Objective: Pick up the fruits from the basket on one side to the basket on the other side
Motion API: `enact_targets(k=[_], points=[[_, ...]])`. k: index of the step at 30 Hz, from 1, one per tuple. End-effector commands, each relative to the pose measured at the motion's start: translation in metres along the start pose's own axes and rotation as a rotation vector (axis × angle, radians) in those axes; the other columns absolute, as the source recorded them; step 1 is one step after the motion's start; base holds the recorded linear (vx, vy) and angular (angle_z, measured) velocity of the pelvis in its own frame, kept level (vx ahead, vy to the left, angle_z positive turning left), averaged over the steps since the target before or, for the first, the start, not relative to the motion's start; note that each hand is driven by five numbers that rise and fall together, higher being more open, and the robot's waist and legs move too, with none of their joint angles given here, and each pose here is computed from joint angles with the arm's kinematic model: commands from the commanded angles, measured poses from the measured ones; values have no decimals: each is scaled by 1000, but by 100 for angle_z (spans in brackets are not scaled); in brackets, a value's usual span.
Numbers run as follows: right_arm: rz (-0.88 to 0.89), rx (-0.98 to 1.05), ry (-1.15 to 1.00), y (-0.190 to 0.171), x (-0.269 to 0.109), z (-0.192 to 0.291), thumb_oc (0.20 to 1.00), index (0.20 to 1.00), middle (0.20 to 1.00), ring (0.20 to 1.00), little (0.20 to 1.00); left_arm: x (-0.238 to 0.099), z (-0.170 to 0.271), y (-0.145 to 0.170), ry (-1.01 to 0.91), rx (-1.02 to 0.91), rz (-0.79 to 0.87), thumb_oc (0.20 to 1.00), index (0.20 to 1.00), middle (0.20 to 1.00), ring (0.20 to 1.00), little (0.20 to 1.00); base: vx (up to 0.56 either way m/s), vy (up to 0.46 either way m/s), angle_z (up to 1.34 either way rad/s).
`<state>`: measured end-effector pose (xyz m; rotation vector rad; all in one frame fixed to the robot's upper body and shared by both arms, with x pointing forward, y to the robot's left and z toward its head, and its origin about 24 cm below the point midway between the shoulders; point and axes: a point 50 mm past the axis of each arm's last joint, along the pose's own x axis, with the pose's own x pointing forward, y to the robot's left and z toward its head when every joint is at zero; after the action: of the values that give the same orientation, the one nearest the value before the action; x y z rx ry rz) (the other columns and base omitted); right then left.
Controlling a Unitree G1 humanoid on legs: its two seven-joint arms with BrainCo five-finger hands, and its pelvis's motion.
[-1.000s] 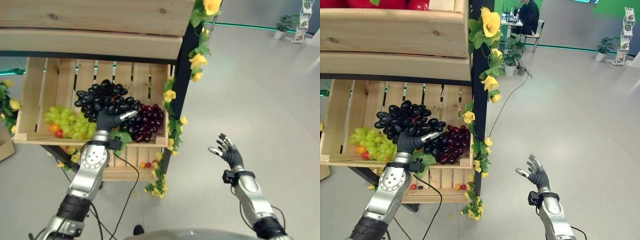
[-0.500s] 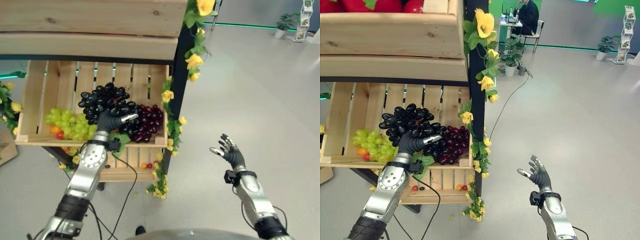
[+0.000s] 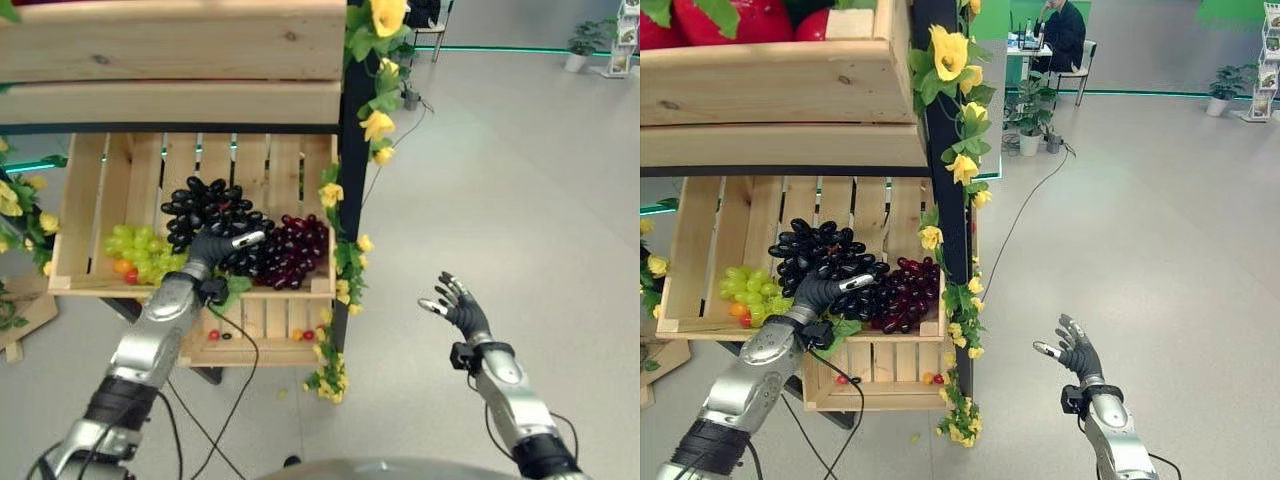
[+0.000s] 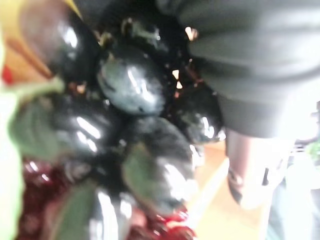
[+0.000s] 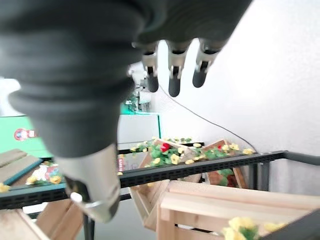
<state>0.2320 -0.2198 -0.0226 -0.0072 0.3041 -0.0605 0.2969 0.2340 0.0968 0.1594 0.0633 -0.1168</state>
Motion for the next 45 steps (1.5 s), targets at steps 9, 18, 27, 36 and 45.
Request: enact_targets(k=[9, 18, 27, 36, 45], points=[[45, -27, -144, 2, 5, 31, 1000, 1000, 1000, 1000, 1000, 24, 7, 68, 150, 212, 224, 1000, 1000, 1000, 1000, 1000, -15, -8, 1], [52, -21, -126, -1, 2, 25, 1000, 1000, 1000, 1000, 1000, 9, 10, 95, 199, 384, 290, 1000, 1000, 1000, 1000, 1000, 0, 0, 0], [50, -28, -136, -5, 0, 23, 1000, 1000, 1000, 1000, 1000, 12, 99, 123, -41, 754, 493, 1000, 1000, 1000, 1000, 1000, 7, -4, -6], [83, -59, -189, -9, -7, 28, 1000, 1000, 1000, 1000, 1000, -6, 154, 120, -56, 1816, 535, 1000, 1000, 1000, 1000, 1000, 4, 1, 0], [90, -54, -198, -10, -9, 26, 1000, 1000, 1000, 1000, 1000, -6, 158, 105, -99, 2107, 358, 1000, 1000, 1000, 1000, 1000, 3, 0, 0]])
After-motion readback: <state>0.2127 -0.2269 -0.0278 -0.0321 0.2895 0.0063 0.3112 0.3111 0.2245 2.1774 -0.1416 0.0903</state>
